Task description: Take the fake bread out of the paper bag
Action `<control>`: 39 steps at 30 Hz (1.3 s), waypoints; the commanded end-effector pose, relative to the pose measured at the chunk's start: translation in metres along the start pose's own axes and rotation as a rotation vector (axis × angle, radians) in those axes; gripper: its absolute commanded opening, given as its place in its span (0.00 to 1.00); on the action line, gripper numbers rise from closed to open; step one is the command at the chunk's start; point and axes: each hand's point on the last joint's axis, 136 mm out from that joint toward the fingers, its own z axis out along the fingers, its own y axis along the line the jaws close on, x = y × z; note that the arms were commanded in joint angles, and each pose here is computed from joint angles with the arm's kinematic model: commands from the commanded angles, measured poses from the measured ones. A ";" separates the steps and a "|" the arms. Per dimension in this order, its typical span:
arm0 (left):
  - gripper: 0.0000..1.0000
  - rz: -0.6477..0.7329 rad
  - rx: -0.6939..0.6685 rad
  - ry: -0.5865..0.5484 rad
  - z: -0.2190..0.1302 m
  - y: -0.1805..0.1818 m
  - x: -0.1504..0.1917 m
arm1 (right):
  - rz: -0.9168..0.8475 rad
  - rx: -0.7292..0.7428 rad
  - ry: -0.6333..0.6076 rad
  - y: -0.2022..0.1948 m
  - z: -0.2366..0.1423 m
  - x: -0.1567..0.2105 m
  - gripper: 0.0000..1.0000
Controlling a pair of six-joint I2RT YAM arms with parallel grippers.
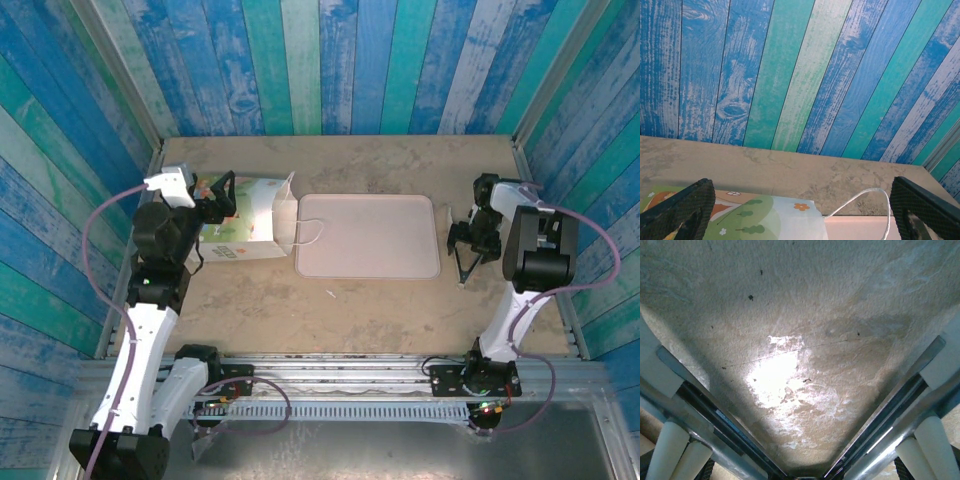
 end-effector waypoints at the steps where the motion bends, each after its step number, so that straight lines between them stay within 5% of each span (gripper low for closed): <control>1: 0.94 0.023 0.026 -0.023 -0.002 -0.008 -0.013 | -0.044 -0.037 0.086 0.005 0.033 0.009 0.87; 22: 0.94 -0.009 0.066 -0.005 0.004 -0.014 -0.010 | -0.085 -0.009 0.052 0.006 0.038 -0.010 0.88; 39: 0.94 -0.019 0.070 -0.014 -0.003 -0.016 -0.011 | -0.059 -0.133 0.032 0.018 0.031 -0.013 0.85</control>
